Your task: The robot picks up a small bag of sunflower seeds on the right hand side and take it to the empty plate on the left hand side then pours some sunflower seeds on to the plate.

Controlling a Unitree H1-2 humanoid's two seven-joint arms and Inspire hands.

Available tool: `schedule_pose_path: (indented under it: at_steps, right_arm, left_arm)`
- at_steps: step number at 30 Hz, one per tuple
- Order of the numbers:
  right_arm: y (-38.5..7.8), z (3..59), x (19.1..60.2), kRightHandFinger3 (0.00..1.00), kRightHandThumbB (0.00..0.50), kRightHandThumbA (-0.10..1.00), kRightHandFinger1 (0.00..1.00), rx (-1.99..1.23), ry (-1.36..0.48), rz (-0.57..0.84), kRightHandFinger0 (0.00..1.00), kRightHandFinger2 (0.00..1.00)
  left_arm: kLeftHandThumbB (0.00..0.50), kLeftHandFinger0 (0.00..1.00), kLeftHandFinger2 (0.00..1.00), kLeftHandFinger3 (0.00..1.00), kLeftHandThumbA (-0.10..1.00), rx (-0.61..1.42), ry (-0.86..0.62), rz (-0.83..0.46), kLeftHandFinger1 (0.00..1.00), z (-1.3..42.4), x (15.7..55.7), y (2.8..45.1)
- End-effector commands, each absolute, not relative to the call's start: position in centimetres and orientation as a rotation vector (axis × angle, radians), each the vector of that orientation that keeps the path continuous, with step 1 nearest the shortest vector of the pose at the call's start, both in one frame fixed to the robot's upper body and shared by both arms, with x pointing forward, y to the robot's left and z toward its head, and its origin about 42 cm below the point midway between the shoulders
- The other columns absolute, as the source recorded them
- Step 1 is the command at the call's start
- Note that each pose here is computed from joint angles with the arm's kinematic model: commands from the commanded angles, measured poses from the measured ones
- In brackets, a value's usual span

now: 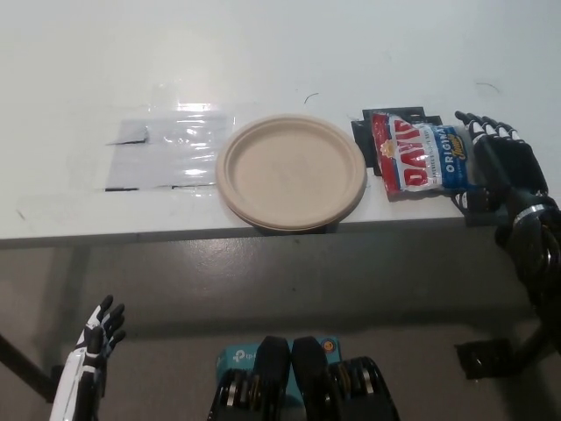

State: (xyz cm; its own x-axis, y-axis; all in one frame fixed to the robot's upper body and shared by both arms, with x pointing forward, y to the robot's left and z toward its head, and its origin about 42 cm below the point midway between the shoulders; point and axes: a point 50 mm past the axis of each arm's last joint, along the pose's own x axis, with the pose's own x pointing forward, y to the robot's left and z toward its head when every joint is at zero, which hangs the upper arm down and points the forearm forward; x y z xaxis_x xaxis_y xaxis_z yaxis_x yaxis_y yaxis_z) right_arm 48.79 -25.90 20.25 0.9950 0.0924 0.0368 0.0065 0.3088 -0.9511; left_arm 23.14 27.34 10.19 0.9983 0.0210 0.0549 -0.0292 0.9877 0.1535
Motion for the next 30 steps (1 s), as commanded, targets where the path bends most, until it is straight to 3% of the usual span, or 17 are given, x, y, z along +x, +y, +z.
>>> schedule_pose_path:
  at_steps: [1,15,20,24,28,29,30]
  right_arm:
    - [-25.3,22.8,50.2,1.00,0.466,0.95,1.00,-1.278,-0.168,0.015,1.00,1.00]
    - [-25.0,21.5,50.4,1.00,0.474,0.96,1.00,-1.283,-0.143,0.033,1.00,1.00]
    - [-24.7,20.5,50.7,1.00,0.469,0.89,1.00,-1.276,-0.105,0.040,1.00,1.00]
    - [-24.2,20.5,52.1,1.00,0.495,0.78,1.00,-1.314,-0.059,0.042,1.00,1.00]
    - [-23.7,19.8,54.6,1.00,0.500,0.46,1.00,-1.396,0.010,0.027,0.99,1.00]
    - [-23.5,19.2,54.7,1.00,0.500,0.42,1.00,-1.427,0.001,-0.008,0.73,1.00]
    - [-23.5,19.0,54.6,0.96,0.394,0.08,0.42,-1.467,-0.092,-0.075,0.18,0.70]
  left_arm:
    - [0.042,1.00,1.00,1.00,1.00,0.155,-0.122,0.005,1.00,11.1,23.1,27.6]
    - [0.023,1.00,1.00,1.00,1.00,0.153,-0.124,0.009,1.00,11.3,23.1,27.6]
    - [0.042,1.00,1.00,1.00,1.00,0.144,-0.120,0.013,1.00,11.3,23.0,27.8]
    - [0.033,1.00,1.00,1.00,1.00,0.151,-0.127,0.009,1.00,11.1,23.0,27.7]
    - [0.020,1.00,1.00,1.00,1.00,0.147,-0.129,0.008,1.00,11.2,23.0,27.6]
    - [0.019,1.00,1.00,1.00,1.00,0.151,-0.127,0.004,1.00,11.1,22.8,27.8]
    - [0.037,1.00,1.00,1.00,1.00,0.151,-0.121,0.006,1.00,11.1,22.6,27.8]
